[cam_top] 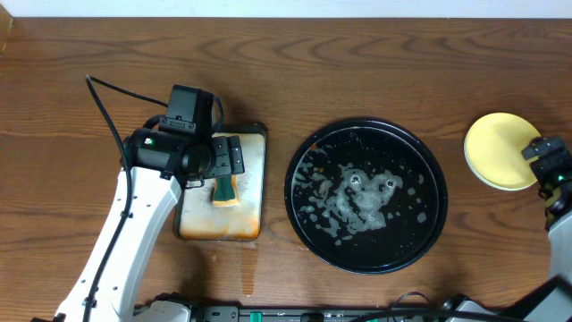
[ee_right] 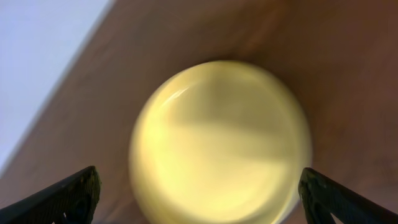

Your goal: Clean dirty plates on tray and stack at the side

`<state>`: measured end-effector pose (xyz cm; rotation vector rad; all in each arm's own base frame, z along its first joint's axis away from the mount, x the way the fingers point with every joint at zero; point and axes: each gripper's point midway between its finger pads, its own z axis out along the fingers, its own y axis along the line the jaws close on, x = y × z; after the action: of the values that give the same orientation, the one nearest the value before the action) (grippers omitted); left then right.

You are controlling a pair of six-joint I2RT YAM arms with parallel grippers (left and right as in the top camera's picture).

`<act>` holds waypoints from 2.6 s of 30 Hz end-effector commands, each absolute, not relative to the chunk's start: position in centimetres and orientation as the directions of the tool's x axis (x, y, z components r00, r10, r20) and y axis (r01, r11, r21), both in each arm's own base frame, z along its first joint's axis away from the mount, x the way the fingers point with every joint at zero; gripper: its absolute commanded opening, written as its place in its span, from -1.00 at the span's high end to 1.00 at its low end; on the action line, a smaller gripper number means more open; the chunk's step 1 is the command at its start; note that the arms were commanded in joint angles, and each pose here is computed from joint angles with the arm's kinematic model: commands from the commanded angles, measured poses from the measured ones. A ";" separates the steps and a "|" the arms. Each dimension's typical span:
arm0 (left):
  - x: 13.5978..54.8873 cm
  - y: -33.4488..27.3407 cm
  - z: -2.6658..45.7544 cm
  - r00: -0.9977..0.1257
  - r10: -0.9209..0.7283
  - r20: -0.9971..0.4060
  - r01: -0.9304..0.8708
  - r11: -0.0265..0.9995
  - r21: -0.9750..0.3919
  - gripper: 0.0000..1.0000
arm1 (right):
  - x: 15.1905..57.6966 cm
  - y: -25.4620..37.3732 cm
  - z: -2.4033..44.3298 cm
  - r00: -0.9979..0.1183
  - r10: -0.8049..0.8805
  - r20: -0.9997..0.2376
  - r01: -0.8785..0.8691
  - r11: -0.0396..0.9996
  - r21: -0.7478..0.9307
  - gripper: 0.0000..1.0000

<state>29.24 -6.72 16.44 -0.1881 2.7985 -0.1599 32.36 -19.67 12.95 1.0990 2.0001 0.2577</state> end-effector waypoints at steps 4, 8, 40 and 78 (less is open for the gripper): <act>29.6 -6.7 17.1 -0.931 -0.148 -0.334 -0.109 0.985 -0.135 -0.84 | 33.4 -7.1 18.1 -0.530 0.640 -0.556 0.245 0.743 0.623 -0.99; 29.6 -6.7 17.1 -0.931 -0.148 -0.334 -0.109 0.985 -0.135 -0.83 | 32.3 -0.8 19.9 -0.622 0.461 -0.633 0.052 0.831 0.554 -0.99; 29.6 -6.7 17.1 -0.931 -0.148 -0.334 -0.109 0.985 -0.135 -0.83 | 22.7 6.3 24.3 -0.306 -0.158 -0.939 -0.396 0.918 -0.026 -0.98; 29.6 -6.7 17.1 -0.931 -0.148 -0.334 -0.108 0.985 -0.135 -0.83 | 24.0 4.9 16.3 -0.002 -0.159 -0.987 -0.283 0.947 -0.152 -0.98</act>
<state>29.24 -6.72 16.44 -0.1881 2.7985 -0.1599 23.96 5.00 16.39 -0.3437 1.5838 0.1169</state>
